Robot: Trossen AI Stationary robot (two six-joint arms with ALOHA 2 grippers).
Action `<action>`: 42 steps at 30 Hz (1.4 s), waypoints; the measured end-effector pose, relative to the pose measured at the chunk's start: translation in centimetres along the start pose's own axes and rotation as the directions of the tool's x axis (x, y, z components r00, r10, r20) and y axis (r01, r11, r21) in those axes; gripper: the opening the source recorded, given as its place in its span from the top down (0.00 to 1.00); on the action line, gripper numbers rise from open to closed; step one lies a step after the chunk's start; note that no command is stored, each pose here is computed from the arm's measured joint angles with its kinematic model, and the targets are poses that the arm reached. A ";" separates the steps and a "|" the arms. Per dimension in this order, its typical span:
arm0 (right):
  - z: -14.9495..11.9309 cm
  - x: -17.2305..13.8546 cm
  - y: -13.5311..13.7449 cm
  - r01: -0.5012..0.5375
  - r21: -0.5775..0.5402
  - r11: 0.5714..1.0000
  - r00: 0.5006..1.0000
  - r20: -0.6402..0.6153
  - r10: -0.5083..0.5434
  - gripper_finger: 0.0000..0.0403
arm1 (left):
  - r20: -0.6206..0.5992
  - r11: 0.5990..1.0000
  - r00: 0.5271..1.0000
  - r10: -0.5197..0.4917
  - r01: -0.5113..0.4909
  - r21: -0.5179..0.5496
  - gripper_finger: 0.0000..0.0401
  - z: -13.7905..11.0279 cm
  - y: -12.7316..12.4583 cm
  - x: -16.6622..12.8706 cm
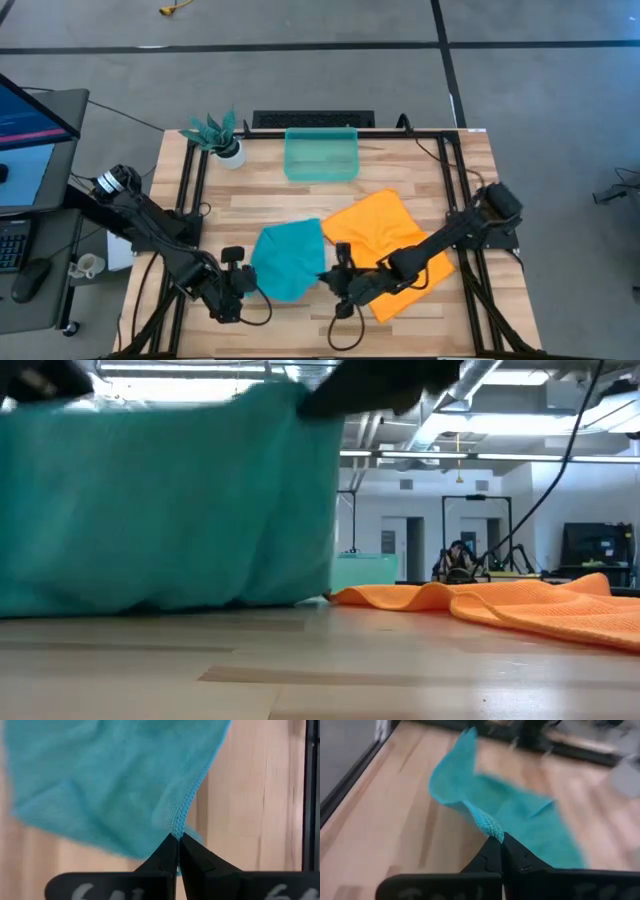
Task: Roll microfiber towels into tight, uniform cylinder then place into a basket
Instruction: Fold the blue microfiber cloth
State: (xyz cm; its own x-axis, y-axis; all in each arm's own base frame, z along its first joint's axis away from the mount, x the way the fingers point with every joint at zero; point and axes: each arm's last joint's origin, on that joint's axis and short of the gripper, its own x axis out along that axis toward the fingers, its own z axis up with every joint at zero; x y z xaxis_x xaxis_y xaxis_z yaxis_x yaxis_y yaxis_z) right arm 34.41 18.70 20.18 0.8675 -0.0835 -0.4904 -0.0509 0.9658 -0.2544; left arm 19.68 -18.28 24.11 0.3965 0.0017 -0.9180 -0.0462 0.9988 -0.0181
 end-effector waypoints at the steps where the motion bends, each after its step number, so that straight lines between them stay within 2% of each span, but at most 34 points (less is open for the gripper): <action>1: 0.5 -0.7 -0.4 0.020 -0.004 1.000 1.000 0.011 -0.020 0.97 | 0.012 1.000 1.000 0.013 -0.013 0.014 1.00 0.4 0.0 -0.7; 10: 4.7 -5.3 -4.8 0.072 0.067 0.995 0.985 0.149 -0.082 0.98 | 0.084 0.980 0.978 0.189 -0.193 0.045 1.00 3.1 1.1 -7.5; 15: 5.9 -6.9 -7.7 0.105 0.126 0.986 0.974 0.187 -0.128 0.97 | 0.056 0.950 0.949 0.309 -0.311 0.028 1.00 3.5 2.9 -10.8; 20: 6.3 -7.5 -10.1 0.149 0.202 0.968 0.963 0.193 -0.189 0.99 | 0.140 0.923 0.916 0.377 -0.384 0.028 1.00 4.3 4.2 -12.0; 24: 6.0 -7.1 -11.6 0.282 0.236 0.930 0.937 0.138 -0.320 0.98 | 0.268 0.843 0.807 0.527 -0.536 -0.043 1.00 5.1 5.3 -12.0; 26: 5.7 -6.8 -12.2 0.256 0.245 0.935 0.949 0.123 -0.292 0.97 | 0.336 0.798 0.727 0.599 -0.576 -0.176 1.00 5.7 5.6 -11.9; 27: 5.7 -6.6 -12.5 0.234 0.260 0.937 0.954 0.123 -0.273 0.97 | 0.353 0.786 0.704 0.616 -0.581 -0.212 1.00 6.1 5.7 -11.8; 29: 5.8 -7.1 -12.9 0.254 0.271 0.929 0.947 0.126 -0.295 0.98 | 0.348 0.771 0.695 0.629 -0.614 -0.168 1.00 6.7 6.0 -11.3; 31: 6.3 -7.5 -13.3 0.317 0.259 0.913 0.921 0.146 -0.361 0.99 | 0.331 0.727 0.659 0.676 -0.671 -0.150 1.00 7.0 6.9 -11.2; 33: 6.1 -7.9 -13.6 0.343 0.227 0.912 0.918 0.126 -0.377 0.99 | 0.338 0.662 0.579 0.742 -0.710 -0.238 1.00 7.4 8.2 -11.4; 34: 6.2 -7.9 -13.8 0.320 0.229 0.919 0.925 0.135 -0.355 0.98 | 0.331 0.646 0.560 0.759 -0.710 -0.280 1.00 7.6 8.7 -11.4; 35: 6.4 -7.9 -14.0 0.303 0.234 0.924 0.929 0.145 -0.341 0.98 | 0.307 0.646 0.570 0.762 -0.704 -0.296 1.00 7.8 9.1 -11.2; 38: 6.5 -8.2 -14.0 0.303 0.205 0.931 0.930 0.151 -0.335 0.97 | 0.185 0.711 0.689 0.701 -0.650 -0.269 1.00 8.1 10.0 -10.6; 39: 6.6 -8.3 -13.9 0.289 0.188 0.939 0.935 0.157 -0.319 0.97 | 0.153 0.726 0.716 0.681 -0.634 -0.267 1.00 8.1 10.1 -10.5; 42: 6.5 -8.2 -14.0 0.257 0.167 0.952 0.945 0.164 -0.284 0.98 | 0.139 0.725 0.719 0.681 -0.636 -0.264 1.00 8.1 10.4 -10.5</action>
State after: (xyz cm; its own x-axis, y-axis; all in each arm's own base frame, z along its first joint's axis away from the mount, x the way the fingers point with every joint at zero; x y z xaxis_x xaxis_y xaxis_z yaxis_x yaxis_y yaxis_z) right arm 31.27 7.49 33.20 0.9150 -0.3128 -0.2548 0.2571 0.9388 -0.2294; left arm 22.49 -7.47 36.77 0.3814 0.6881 -0.6173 -0.5274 0.7104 0.4660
